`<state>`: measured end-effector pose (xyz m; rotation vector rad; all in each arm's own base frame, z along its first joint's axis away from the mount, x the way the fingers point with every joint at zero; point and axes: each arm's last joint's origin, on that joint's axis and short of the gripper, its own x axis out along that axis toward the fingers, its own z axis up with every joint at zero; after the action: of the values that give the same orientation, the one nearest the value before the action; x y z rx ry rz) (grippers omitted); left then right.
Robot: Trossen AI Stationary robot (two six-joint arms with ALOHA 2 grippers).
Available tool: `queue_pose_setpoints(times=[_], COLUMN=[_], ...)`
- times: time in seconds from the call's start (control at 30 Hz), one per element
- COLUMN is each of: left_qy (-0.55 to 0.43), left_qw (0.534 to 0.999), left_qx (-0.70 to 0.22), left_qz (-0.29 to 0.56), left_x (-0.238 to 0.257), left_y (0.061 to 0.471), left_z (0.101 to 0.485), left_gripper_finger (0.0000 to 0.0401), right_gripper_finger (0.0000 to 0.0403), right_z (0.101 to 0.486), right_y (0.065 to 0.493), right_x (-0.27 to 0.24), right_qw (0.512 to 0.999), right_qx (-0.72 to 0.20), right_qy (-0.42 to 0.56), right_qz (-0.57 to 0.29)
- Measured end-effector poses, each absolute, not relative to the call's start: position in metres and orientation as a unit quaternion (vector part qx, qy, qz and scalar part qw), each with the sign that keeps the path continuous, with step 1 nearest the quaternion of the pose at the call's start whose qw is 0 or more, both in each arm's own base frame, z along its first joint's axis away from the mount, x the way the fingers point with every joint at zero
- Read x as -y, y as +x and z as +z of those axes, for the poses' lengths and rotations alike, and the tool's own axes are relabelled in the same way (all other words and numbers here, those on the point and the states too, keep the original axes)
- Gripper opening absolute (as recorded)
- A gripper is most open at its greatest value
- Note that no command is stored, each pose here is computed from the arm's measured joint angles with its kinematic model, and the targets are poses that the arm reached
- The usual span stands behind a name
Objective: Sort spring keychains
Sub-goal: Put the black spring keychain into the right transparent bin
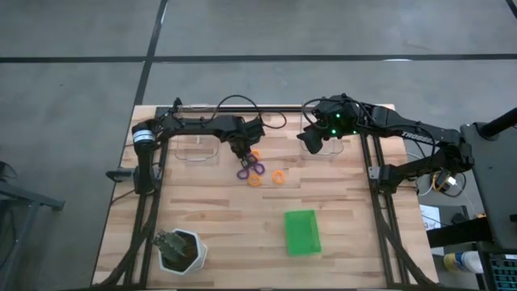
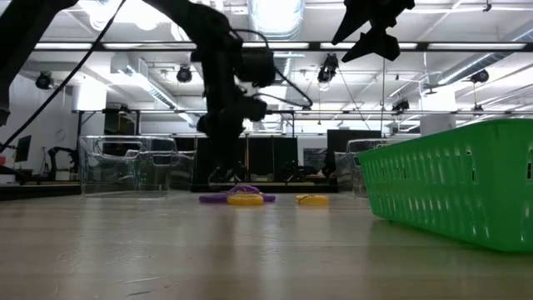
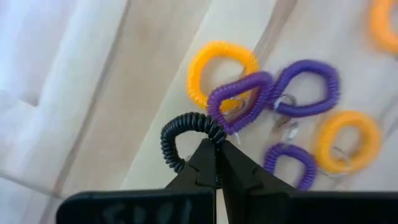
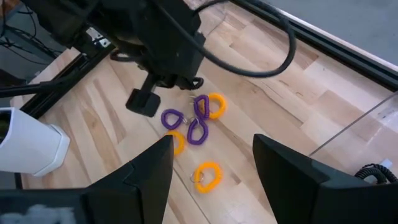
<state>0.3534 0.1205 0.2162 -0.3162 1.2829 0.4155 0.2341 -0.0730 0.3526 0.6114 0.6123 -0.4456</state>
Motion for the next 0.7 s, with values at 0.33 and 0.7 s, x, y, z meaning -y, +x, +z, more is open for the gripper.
queue_pose_setpoints(times=[0.33, 0.7], left_qy=[-0.208, -0.263], left_qw=[0.832, 0.909], left_qx=[-0.503, -0.317], left_qz=[0.108, -0.063], left_x=[-0.114, -0.091], left_y=[0.358, 0.328], left_z=[0.310, 0.405], left_gripper_finger=[0.0001, 0.0000], right_gripper_finger=[0.0215, 0.0215], right_z=[0.353, 0.361], right_y=[0.235, 0.244], right_x=[0.071, 0.059], right_qw=[0.895, 0.939], right_qx=[-0.303, -0.280], right_qy=[0.261, 0.184], right_qz=[-0.198, -0.081])
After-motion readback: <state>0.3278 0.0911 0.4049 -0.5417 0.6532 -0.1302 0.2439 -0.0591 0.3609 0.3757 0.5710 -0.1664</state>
